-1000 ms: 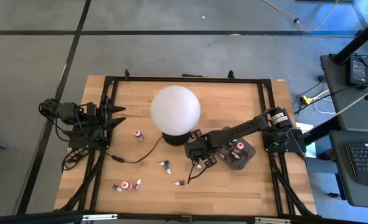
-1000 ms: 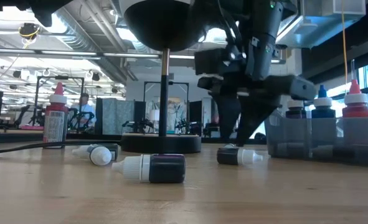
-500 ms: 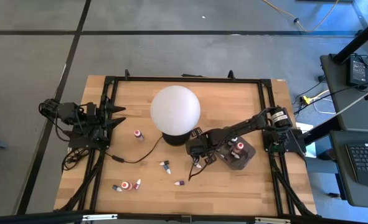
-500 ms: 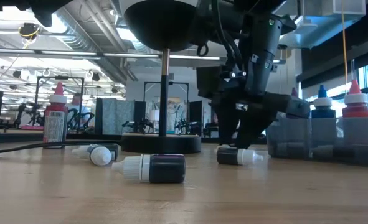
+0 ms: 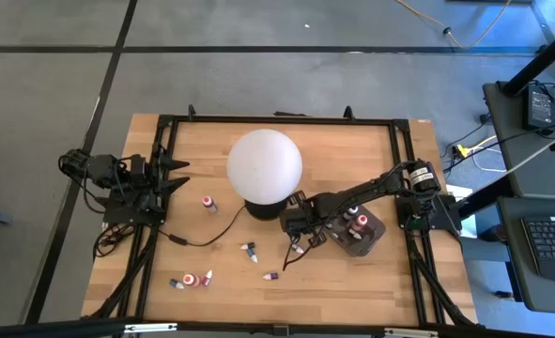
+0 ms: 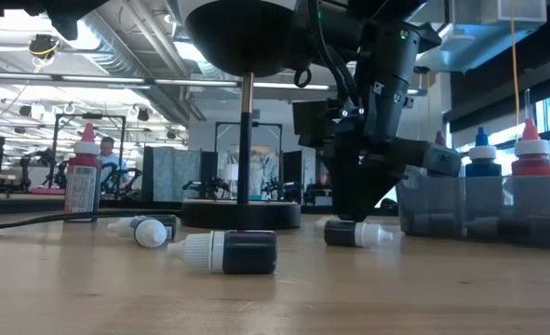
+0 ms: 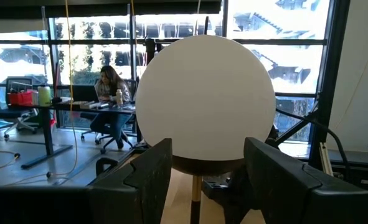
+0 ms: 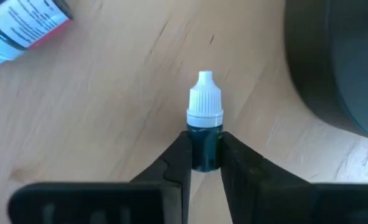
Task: Pick & Place food coloring
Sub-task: Put the right small green food coloring bottle into the black container
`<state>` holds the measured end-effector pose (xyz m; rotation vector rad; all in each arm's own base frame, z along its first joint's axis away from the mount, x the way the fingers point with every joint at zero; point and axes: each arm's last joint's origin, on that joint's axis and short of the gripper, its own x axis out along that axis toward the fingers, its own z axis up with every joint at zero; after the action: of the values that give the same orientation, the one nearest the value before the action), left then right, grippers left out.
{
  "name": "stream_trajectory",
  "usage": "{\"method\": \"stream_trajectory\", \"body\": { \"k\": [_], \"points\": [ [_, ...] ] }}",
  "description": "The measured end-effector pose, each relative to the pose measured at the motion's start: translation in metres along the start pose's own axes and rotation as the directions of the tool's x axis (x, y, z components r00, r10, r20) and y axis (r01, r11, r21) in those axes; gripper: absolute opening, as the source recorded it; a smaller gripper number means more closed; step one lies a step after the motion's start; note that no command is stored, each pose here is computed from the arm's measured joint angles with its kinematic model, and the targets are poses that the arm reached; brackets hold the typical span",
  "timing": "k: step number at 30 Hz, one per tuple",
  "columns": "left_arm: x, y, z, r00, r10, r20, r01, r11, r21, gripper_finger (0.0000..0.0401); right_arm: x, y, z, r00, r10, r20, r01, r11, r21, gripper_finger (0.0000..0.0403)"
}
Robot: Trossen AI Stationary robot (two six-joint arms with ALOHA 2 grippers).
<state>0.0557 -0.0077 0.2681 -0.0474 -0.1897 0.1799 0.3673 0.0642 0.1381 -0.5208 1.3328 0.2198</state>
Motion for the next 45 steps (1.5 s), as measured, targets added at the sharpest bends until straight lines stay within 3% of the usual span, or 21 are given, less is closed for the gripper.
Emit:
{"method": "stream_trajectory", "body": {
  "k": [4, 11, 15, 19, 23, 29, 37, 45],
  "points": [
    [0.0, 0.0, 0.0, 1.0, 0.0, 0.0, 0.0, 1.0, 0.0, 0.0196, -0.009, -0.002, 0.007, 1.0, 0.003, -0.004, -0.003, 0.999, 0.043, 0.0071],
    [0.0, 0.0, 0.0, 1.0, 0.0, 0.0, 0.0, 1.0, 0.0, 0.0196, -0.055, 0.006, 0.028, 0.998, 0.029, -0.057, -0.017, 0.982, 0.189, 0.007],
    [0.0, 0.0, 0.0, 1.0, 0.0, -0.003, 0.0, 1.0, 0.002, 0.0196, -0.084, 0.019, 0.031, 0.991, 0.048, -0.125, -0.005, 0.945, 0.328, 0.0073],
    [0.0, 0.0, -0.001, 1.0, 0.0, -0.006, 0.001, 1.0, 0.004, 0.0196, -0.103, 0.037, 0.024, 0.965, 0.065, -0.254, 0.069, 0.872, 0.484, 0.0074],
    [0.0, 0.0, -0.001, 1.0, -0.001, -0.006, 0.001, 1.0, 0.004, 0.0196, -0.101, 0.054, 0.011, 0.923, 0.066, -0.378, 0.175, 0.806, 0.566, 0.0075],
    [0.0, 0.0, -0.001, 1.0, -0.001, -0.006, 0.001, 1.0, 0.004, 0.0196, -0.084, 0.064, -0.001, 0.897, 0.057, -0.438, 0.244, 0.762, 0.6, 0.0075],
    [0.0, 0.0, -0.001, 1.0, -0.001, -0.006, 0.001, 1.0, 0.004, 0.0196, -0.054, 0.064, -0.02, 0.874, 0.062, -0.483, 0.273, 0.759, 0.591, 0.0076],
    [0.0, 0.0, -0.001, 1.0, -0.001, -0.006, 0.001, 1.0, 0.004, 0.0196, -0.044, 0.066, -0.029, 0.856, 0.062, -0.513, 0.26, 0.807, 0.53, 0.0077]
  ]
}}
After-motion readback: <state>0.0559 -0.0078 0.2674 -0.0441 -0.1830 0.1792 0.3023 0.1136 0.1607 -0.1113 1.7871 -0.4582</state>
